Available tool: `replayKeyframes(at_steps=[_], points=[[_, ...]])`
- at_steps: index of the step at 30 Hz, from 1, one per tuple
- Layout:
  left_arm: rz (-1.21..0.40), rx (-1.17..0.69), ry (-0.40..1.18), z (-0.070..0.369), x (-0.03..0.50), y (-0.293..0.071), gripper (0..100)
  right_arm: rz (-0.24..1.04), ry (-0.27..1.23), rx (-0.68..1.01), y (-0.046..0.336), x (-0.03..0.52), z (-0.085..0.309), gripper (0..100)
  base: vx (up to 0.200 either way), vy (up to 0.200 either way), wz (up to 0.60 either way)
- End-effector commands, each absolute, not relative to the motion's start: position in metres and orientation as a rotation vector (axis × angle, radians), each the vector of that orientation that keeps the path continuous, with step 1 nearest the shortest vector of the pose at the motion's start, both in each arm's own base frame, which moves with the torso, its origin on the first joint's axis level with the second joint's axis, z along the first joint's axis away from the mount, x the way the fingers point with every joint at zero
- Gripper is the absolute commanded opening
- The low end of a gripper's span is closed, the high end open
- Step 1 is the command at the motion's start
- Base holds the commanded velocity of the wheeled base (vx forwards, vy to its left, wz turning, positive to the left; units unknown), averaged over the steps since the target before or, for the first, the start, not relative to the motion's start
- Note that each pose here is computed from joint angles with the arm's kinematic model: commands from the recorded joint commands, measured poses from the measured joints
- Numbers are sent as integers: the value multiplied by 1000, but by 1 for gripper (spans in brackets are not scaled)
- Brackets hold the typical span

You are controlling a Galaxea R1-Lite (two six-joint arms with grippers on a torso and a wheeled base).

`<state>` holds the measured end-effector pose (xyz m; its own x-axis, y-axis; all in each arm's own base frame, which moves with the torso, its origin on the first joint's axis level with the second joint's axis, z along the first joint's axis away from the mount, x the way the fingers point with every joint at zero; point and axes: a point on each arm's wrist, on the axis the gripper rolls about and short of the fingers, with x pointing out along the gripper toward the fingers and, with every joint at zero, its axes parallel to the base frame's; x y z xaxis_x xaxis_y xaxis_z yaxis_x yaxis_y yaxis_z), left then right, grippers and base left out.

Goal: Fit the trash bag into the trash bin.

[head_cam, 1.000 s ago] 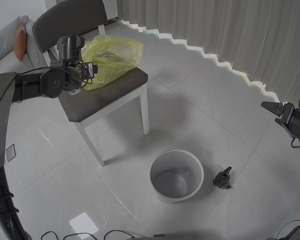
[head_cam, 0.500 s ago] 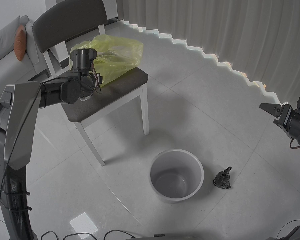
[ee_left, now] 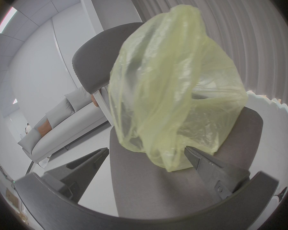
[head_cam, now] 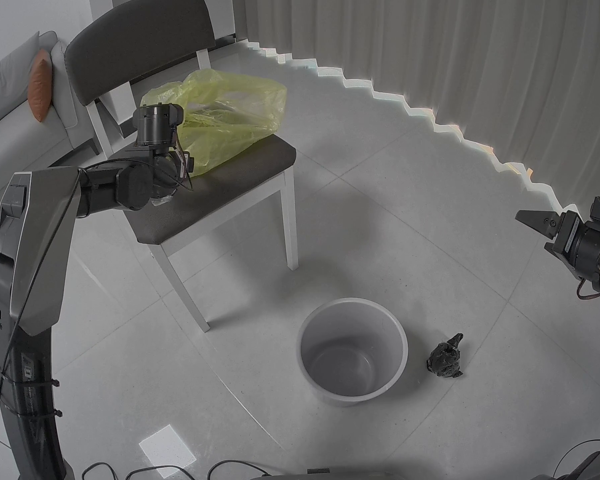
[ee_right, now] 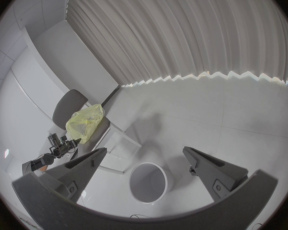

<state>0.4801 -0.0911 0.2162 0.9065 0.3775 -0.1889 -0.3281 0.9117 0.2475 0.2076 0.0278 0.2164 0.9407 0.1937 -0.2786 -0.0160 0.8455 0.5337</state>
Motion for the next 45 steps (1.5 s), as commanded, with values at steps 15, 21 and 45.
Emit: replayKeyframes(at_steps=[15,21,45], points=[[384,210,249,213,485,-72,0,111,343,553,28,210,214,100,0,0,0],[381,186,227,222,481,-73,0,113,334,553,28,208,216,100,0,0,0],[-338,275,50,413,241,-138,0,432,172,361,54,145,251,100,0,0,0]])
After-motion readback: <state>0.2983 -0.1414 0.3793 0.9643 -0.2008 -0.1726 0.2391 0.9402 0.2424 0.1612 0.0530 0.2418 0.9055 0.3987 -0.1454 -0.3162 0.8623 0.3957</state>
